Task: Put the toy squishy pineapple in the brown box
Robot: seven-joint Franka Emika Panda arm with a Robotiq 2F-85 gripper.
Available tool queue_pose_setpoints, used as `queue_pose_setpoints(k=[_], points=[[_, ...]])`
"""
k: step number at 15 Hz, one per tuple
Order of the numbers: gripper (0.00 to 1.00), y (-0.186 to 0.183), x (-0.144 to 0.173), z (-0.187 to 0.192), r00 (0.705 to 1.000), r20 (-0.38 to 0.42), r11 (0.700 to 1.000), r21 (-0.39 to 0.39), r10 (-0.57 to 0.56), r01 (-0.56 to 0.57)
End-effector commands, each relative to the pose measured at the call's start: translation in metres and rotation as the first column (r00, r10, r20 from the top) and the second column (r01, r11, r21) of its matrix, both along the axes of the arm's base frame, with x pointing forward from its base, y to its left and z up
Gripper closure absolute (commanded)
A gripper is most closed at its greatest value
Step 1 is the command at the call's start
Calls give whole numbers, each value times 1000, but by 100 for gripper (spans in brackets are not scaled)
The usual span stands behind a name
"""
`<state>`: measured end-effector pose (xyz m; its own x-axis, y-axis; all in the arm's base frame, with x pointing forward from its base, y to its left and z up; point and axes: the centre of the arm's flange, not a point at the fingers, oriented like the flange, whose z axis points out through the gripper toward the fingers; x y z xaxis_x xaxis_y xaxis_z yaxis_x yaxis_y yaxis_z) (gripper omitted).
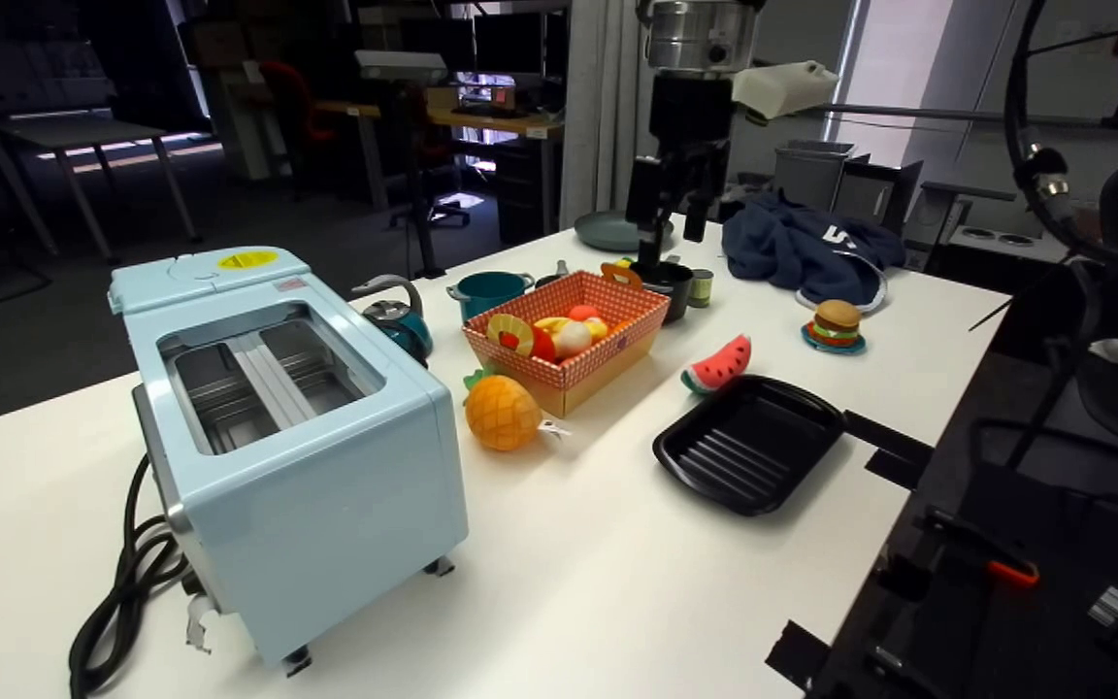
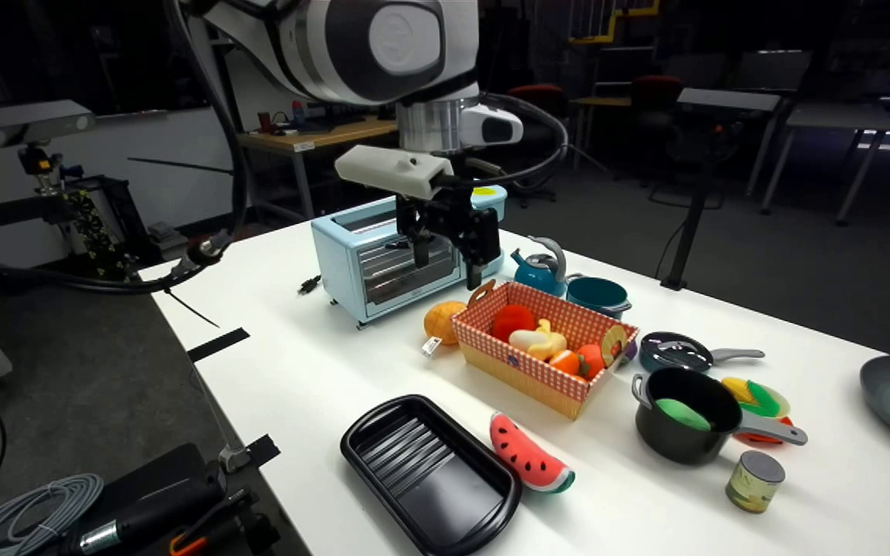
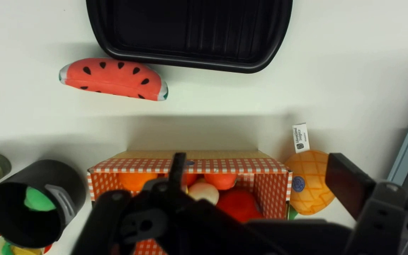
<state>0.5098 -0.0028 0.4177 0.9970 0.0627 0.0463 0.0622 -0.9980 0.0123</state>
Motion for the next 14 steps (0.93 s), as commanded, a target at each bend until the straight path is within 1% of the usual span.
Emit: queue_pose_setpoints(k=[1, 9, 10, 11, 13, 14], points=[[0, 2, 3, -4, 1000, -6, 1000, 0, 4, -4], [0, 1, 3, -5, 1000, -8, 1000, 0, 2, -2], [0, 3, 6, -7, 1000, 4, 1000, 5, -13, 13], [0, 7, 13, -10, 999, 21, 999, -10, -31, 31], [0, 19, 28, -13, 997, 42, 998, 4, -69, 69], [0, 25, 36, -14, 995, 67, 997, 2, -71, 71]])
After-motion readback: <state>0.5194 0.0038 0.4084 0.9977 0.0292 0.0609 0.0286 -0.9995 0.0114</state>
